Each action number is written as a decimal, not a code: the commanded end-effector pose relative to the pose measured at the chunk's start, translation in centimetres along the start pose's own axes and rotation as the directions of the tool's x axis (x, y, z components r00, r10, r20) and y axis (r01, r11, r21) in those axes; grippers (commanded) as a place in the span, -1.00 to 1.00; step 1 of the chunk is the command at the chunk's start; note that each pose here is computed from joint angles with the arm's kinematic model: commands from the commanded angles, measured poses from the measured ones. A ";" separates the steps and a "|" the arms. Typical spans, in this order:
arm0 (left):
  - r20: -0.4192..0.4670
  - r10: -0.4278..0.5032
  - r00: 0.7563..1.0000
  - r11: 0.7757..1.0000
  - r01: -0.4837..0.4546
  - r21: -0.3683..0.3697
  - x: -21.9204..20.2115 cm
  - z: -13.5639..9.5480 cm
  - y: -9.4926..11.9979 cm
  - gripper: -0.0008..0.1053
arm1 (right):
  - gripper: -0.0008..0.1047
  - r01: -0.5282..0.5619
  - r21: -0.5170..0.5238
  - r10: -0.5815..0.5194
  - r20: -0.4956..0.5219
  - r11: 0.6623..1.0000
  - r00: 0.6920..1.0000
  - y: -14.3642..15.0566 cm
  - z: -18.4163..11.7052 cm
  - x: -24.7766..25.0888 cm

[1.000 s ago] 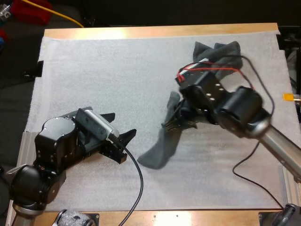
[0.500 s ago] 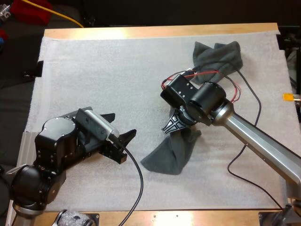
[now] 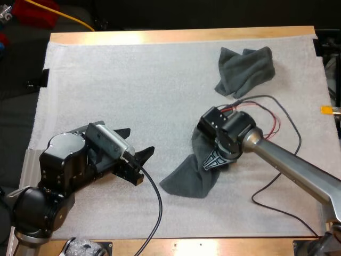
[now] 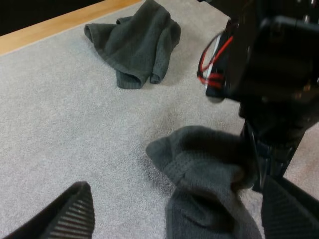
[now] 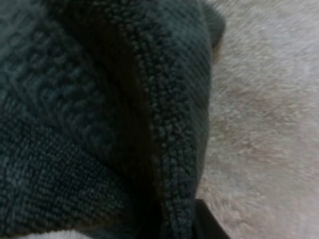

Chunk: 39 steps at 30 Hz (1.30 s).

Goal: Pick towel from pile, fold and stack

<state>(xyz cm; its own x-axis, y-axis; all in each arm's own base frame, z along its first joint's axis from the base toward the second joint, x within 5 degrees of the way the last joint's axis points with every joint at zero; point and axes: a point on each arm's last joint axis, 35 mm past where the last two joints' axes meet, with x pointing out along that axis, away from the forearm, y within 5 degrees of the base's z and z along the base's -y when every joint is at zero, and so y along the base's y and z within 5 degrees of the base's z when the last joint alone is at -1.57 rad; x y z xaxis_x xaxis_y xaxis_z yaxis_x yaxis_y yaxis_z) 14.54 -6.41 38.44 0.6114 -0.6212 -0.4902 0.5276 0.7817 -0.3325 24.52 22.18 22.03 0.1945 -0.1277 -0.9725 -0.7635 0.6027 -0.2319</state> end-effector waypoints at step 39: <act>0.008 -0.003 1.000 1.000 0.003 -0.002 -0.1 0.2 -0.2 0.29 | 0.34 0.082 0.274 -0.139 0.197 0.958 0.971 -3.1 -6.7 -6.9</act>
<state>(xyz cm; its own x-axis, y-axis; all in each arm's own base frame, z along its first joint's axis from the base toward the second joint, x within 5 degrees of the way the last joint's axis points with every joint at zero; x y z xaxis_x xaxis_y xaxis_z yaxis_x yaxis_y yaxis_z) 14.54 -6.41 38.44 0.6114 -0.6212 -0.4902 0.5276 0.7817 -0.3325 21.80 16.03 29.07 0.4253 -0.0634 -0.9028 -0.5414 0.7816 -0.3099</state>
